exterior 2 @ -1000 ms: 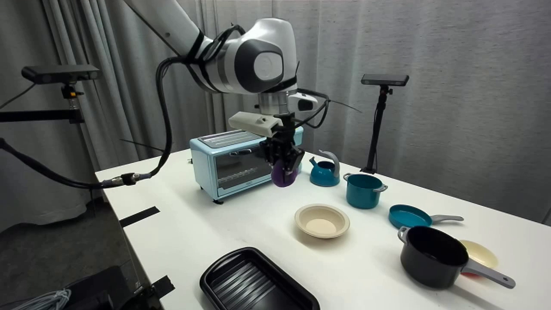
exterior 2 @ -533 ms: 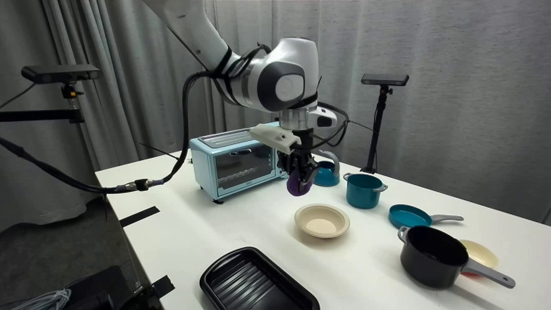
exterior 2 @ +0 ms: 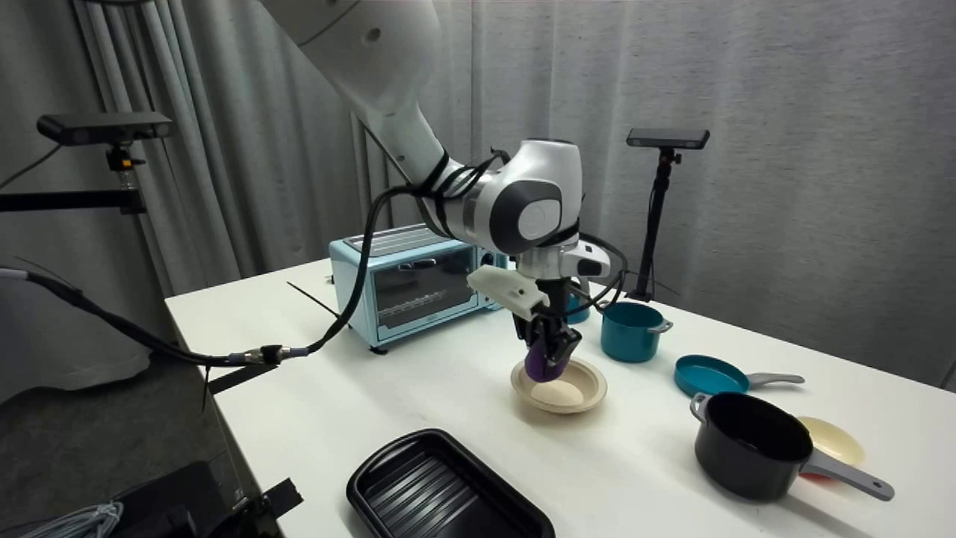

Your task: Put the purple plushie in the white bowl

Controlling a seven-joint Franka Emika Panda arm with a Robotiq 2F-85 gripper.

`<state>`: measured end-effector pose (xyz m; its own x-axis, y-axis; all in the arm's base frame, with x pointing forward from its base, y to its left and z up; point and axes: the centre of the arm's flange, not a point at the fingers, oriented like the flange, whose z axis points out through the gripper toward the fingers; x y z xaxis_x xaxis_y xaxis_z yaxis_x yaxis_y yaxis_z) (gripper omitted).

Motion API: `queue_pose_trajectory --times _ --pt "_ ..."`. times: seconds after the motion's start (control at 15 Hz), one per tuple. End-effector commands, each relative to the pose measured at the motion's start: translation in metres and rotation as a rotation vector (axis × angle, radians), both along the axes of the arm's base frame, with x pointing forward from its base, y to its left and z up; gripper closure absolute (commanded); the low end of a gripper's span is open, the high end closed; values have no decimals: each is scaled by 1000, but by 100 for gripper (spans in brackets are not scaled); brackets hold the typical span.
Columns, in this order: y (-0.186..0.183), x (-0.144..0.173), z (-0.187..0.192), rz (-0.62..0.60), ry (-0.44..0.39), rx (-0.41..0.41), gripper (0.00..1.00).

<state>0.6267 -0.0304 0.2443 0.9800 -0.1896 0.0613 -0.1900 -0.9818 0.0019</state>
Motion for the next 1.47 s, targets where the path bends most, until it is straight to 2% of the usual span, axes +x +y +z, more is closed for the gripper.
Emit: queue_pose_trajectory --times 0.0,0.13,0.27,0.33,0.4,0.6,0.8,0.93,1.4 --pt "-7 24 -21 -45 20 -24 94" --pt "-9 24 -27 -57 26 -35 94" --pt "-12 24 -27 -60 26 -37 79" --pt "-12 24 -25 -61 22 -41 49" --pt "-13 23 -24 -60 21 -39 48" --pt "-13 23 -19 -59 13 -36 28" --pt "-13 21 -11 -60 3 -27 3" --pt "-12 20 -3 -58 -9 -24 0" --pt "-13 16 47 -50 -75 -22 0"
